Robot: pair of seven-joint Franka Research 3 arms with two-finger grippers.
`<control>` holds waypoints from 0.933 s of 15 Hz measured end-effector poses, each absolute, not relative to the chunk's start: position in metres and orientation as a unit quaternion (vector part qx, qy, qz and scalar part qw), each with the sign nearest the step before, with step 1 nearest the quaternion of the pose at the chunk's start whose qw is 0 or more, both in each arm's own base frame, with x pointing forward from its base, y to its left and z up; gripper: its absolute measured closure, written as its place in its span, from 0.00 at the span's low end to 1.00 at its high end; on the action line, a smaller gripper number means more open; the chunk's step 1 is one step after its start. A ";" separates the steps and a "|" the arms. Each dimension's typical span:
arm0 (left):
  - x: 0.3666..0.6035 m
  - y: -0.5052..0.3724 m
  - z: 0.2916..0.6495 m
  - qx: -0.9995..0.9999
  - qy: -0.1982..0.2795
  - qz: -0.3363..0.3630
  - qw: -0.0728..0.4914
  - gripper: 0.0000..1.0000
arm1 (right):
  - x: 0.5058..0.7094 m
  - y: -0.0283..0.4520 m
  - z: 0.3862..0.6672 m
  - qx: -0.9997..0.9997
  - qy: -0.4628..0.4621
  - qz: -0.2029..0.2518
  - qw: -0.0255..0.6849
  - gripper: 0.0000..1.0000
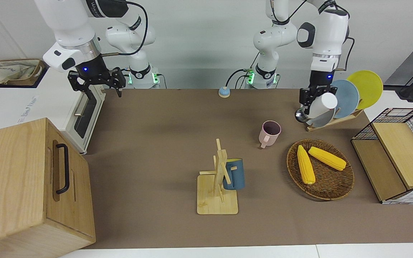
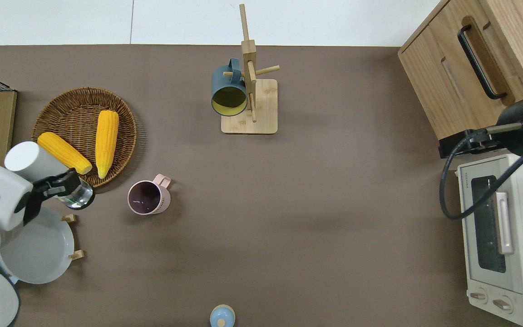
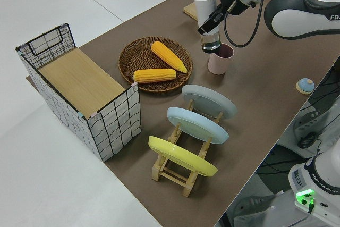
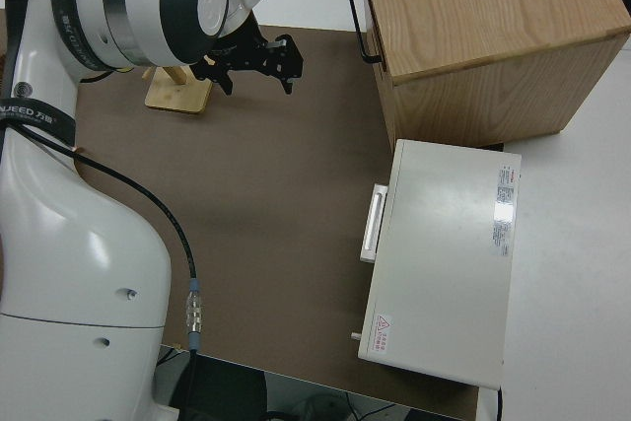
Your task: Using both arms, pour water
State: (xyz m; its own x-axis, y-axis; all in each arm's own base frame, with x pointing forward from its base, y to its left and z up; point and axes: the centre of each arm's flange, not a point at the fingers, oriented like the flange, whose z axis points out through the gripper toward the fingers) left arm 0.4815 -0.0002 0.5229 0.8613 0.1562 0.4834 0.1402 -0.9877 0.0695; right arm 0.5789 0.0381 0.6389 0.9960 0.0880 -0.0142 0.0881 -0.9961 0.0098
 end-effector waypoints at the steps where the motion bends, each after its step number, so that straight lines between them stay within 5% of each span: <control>1: 0.486 0.008 0.535 0.960 0.084 0.266 0.014 0.37 | 0.579 0.038 0.639 0.999 0.044 -0.007 0.005 0.01; 7: 0.526 0.082 0.602 0.942 0.072 0.328 -0.011 0.37 | 0.579 0.038 0.639 0.999 0.044 -0.007 0.005 0.01; 14: 0.561 0.145 0.605 0.940 0.047 0.339 -0.012 0.37 | 0.579 0.038 0.639 0.999 0.044 -0.007 0.005 0.01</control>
State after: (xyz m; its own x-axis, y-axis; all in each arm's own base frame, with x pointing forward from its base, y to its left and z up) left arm 0.5611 0.1449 0.6048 0.7663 0.0806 0.6374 0.0973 -0.9952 0.0088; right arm 0.5789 0.0381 0.6389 0.9960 0.0880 -0.0142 0.0881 -0.9961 0.0098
